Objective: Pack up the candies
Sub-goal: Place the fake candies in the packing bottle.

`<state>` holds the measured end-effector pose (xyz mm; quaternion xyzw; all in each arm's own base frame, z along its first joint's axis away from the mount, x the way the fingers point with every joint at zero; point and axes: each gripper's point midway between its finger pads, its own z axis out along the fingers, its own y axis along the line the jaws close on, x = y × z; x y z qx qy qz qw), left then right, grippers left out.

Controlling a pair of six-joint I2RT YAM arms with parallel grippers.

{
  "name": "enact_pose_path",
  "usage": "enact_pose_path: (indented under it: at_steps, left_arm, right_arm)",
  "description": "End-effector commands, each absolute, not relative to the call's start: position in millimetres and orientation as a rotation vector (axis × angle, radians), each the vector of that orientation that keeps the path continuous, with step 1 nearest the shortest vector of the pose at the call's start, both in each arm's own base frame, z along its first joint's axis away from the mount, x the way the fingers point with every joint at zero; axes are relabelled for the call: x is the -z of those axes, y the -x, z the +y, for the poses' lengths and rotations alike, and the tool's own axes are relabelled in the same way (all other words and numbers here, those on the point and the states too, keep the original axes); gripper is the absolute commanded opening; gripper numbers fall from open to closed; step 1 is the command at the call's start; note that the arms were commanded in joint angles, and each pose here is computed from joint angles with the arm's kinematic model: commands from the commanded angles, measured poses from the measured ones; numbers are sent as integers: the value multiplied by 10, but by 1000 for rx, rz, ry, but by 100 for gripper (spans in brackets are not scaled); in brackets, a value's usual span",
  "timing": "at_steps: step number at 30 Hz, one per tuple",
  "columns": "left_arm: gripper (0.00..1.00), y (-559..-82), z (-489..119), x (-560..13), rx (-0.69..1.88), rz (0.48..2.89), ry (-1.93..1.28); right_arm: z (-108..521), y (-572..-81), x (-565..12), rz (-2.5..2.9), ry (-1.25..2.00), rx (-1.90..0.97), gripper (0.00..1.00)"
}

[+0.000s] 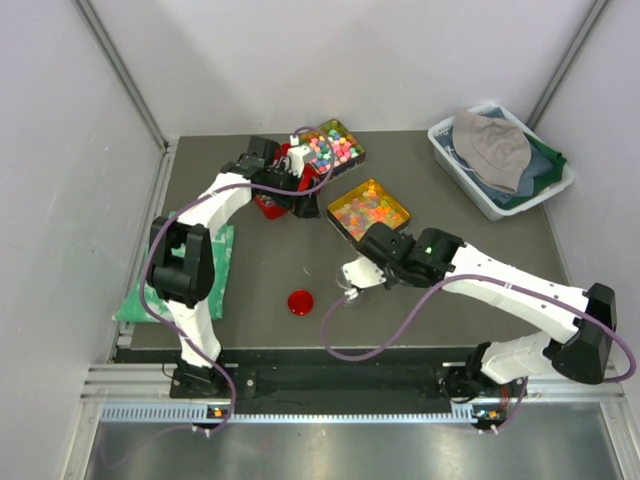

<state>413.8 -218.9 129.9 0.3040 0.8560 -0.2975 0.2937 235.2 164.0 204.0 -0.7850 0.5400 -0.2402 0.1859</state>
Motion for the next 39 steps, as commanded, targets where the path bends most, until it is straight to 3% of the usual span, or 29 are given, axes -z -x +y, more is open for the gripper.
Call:
enact_pose_path:
  at_steps: [1, 39]
  left_arm:
    - [99, -4162, -2183, -1569, 800, 2189, -814]
    - [99, -4175, -2164, -1521, 835, 2187, -800]
  right_arm:
    - [1732, -2421, -2276, 1461, 2173, 744, 0]
    - [1835, -2475, -2415, 1343, 2208, 883, 0]
